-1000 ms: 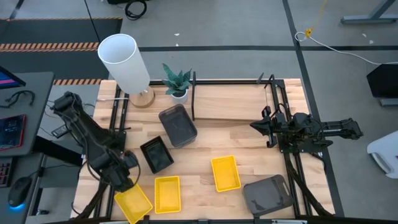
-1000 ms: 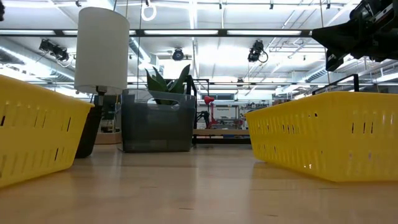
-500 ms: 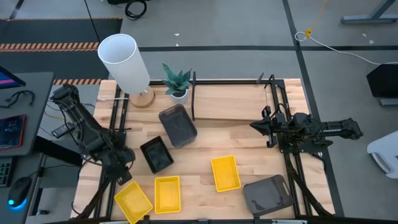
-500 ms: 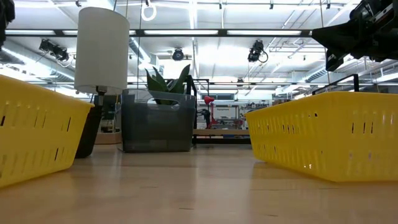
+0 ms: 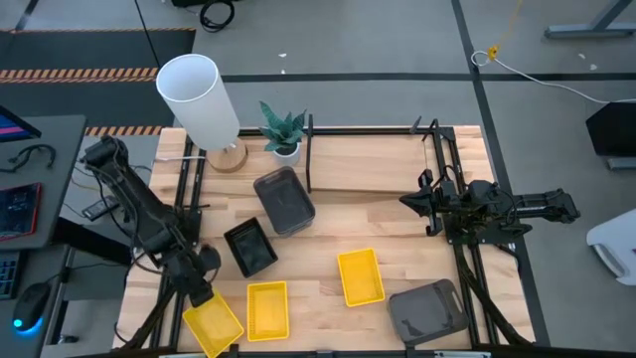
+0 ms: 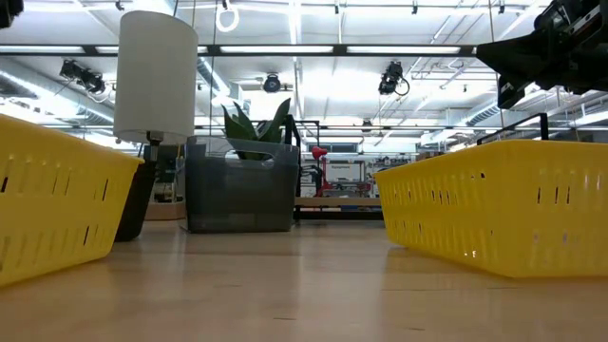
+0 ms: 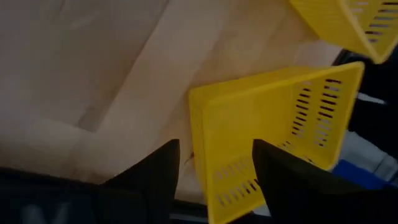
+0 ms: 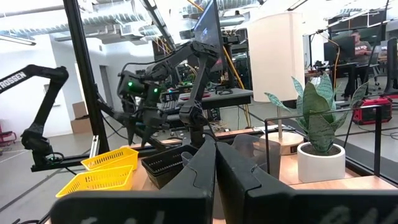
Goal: Stack baskets on shelf by color
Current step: Stack the left yellow bin into the center yellow bin
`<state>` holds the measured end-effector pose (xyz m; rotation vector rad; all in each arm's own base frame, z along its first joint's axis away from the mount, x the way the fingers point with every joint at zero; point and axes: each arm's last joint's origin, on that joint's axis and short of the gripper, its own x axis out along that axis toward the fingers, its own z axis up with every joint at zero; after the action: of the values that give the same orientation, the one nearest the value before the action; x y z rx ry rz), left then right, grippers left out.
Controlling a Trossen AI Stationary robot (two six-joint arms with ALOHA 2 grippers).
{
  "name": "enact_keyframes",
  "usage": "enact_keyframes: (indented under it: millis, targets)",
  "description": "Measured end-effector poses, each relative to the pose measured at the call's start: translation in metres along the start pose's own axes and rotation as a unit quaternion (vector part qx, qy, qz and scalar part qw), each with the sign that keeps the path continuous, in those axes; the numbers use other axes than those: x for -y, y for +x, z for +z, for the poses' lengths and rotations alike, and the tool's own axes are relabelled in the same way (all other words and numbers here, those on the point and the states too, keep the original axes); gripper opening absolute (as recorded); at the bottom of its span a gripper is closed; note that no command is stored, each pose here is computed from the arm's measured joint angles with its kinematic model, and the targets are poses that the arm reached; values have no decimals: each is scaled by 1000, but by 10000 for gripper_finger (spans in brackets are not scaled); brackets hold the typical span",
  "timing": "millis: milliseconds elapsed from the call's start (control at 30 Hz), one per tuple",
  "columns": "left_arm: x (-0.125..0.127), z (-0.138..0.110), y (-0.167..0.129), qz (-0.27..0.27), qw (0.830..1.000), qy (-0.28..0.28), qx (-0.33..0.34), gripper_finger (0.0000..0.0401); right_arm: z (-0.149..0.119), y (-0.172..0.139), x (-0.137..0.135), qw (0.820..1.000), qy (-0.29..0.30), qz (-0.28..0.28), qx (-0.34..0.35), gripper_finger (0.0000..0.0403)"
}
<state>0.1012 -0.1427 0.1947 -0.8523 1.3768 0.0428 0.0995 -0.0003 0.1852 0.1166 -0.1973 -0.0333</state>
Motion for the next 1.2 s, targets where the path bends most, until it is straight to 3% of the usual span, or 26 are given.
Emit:
enact_keyframes:
  millis: [200, 433, 600, 833, 967, 1200]
  targets:
    - [8, 0, 23, 14, 1000, 14, -11, 209, 0, 0, 0, 1000, 0, 0, 0, 19]
    - [9, 1, 44, 46, 999, 7, -22, 168, 0, 0, 0, 1000, 0, 0, 0, 19]
    - [7, 1, 52, 67, 998, -6, -22, 115, 0, 0, 0, 1000, 0, 0, 0, 19]
    - [6, 2, 52, 73, 997, -16, -37, 11, 0, 0, 0, 1000, 0, 0, 0, 19]
    - [6, 2, 51, 70, 995, -14, -65, 10, 0, 0, 0, 1000, 0, 0, 0, 19]
    - [27, 5, 37, 13, 990, 60, -126, 7, 0, 0, 0, 1000, 0, 0, 0, 19]
